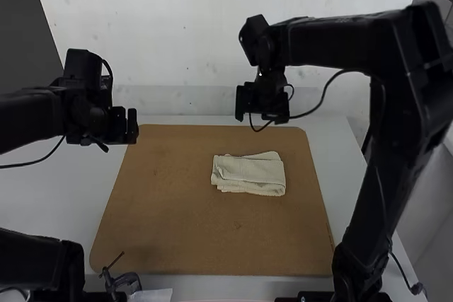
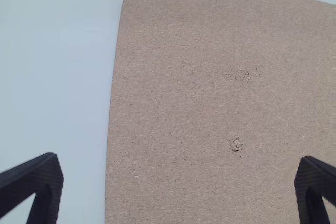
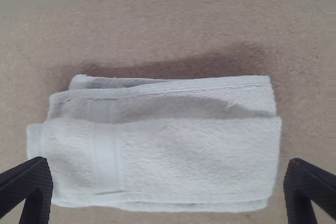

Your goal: Fold the towel.

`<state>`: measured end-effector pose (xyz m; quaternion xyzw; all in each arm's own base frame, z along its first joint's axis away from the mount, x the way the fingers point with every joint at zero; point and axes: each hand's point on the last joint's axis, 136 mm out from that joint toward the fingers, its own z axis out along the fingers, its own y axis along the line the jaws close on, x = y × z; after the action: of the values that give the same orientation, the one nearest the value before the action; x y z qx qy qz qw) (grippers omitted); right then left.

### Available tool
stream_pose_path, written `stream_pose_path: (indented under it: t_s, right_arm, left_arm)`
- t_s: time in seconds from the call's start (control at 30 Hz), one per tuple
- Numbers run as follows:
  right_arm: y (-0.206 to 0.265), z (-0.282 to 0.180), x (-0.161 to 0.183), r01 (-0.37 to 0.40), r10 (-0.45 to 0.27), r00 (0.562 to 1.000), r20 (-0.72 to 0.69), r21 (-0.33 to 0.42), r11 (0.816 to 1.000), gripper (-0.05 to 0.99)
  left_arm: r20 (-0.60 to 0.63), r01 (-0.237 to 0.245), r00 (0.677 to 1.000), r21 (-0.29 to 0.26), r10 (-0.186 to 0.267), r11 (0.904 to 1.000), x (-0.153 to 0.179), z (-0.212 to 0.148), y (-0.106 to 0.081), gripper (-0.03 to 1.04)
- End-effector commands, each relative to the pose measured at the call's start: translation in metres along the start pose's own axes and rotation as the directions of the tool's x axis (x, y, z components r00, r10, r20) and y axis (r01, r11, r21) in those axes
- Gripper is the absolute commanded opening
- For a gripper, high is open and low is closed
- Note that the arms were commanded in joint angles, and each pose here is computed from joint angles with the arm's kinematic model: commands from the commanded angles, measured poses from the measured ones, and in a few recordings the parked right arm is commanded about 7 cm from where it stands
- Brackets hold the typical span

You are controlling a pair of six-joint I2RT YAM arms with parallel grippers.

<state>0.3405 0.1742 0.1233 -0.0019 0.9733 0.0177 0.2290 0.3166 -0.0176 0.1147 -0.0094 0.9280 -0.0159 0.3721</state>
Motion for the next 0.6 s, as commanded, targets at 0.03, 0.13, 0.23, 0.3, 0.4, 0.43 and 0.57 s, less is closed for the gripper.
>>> stream_pose_path:
  t_s: [0.03, 0.13, 0.23, 0.3, 0.4, 0.43, 0.57]
  right_arm:
    - [-0.053, -0.029, 0.002, -0.072, 0.071, 0.991, 0.111, 0.004, 0.997, 0.96]
    - [-0.078, -0.041, 0.016, -0.102, 0.100, 0.978, 0.185, 0.000, 0.995, 0.96]
    - [-0.101, -0.051, 0.031, -0.123, 0.116, 0.959, 0.260, 0.012, 0.992, 0.96]
    - [-0.116, -0.059, 0.040, -0.150, 0.137, 0.944, 0.301, 0.021, 0.988, 0.96]
    - [-0.130, -0.071, 0.051, -0.179, 0.160, 0.921, 0.355, 0.021, 0.984, 0.96]
    - [-0.135, -0.075, 0.054, -0.186, 0.161, 0.914, 0.372, 0.032, 0.982, 0.96]
    - [-0.156, -0.091, 0.062, -0.190, 0.124, 0.881, 0.457, 0.101, 0.977, 0.96]
  left_arm:
    - [0.068, -0.002, 0.998, -0.002, 0.002, 1.0000, -0.012, -0.015, 0.003, 0.99]
    - [0.074, 0.000, 0.997, -0.010, 0.001, 0.9999, -0.007, -0.018, 0.005, 0.99]
    - [0.086, -0.002, 0.996, -0.009, 0.003, 1.0000, -0.003, -0.024, 0.005, 0.99]
    - [0.096, -0.004, 0.995, 0.003, 0.003, 1.0000, 0.001, -0.029, 0.001, 0.99]
    - [0.126, 0.005, 0.992, 0.029, -0.009, 0.9996, 0.004, -0.041, -0.006, 0.99]
    - [0.127, 0.003, 0.992, 0.036, -0.008, 0.9993, 0.006, -0.044, -0.009, 0.99]
    - [0.149, 0.004, 0.989, 0.047, -0.011, 0.9989, 0.011, -0.056, -0.012, 0.99]
